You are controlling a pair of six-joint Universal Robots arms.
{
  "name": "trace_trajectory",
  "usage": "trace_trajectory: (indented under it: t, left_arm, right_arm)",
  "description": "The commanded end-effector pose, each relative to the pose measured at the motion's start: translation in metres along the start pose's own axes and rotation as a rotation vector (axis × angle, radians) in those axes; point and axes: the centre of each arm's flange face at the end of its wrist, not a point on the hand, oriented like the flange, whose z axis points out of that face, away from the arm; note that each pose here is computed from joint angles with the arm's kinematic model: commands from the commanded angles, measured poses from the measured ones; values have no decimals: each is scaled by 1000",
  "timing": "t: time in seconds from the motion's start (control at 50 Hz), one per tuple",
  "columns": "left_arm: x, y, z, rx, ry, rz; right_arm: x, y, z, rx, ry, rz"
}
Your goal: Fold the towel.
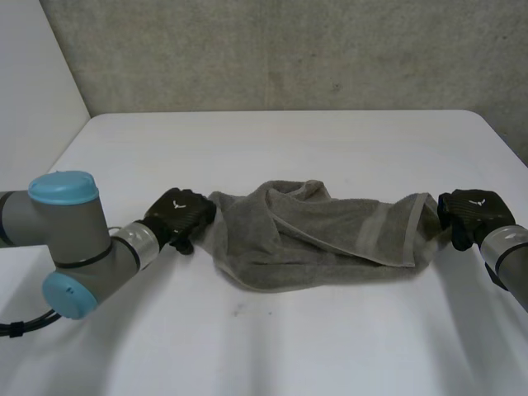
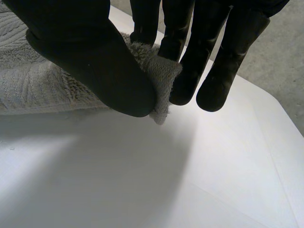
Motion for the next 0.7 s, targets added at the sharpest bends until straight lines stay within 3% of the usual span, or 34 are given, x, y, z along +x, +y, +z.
trace_trajectory:
  t: [0.02, 0.62, 0.7]
  left_arm:
    - [2, -2, 12, 21, 6, 11]
    - [18, -18, 32, 88, 34, 28]
    - [6, -44, 15, 112, -37, 41]
  right_arm:
    - [-2, 3, 1, -8, -5, 0]
    - [-3, 9, 1, -26, -8, -56]
    - [-1, 0, -1, -13, -2, -60]
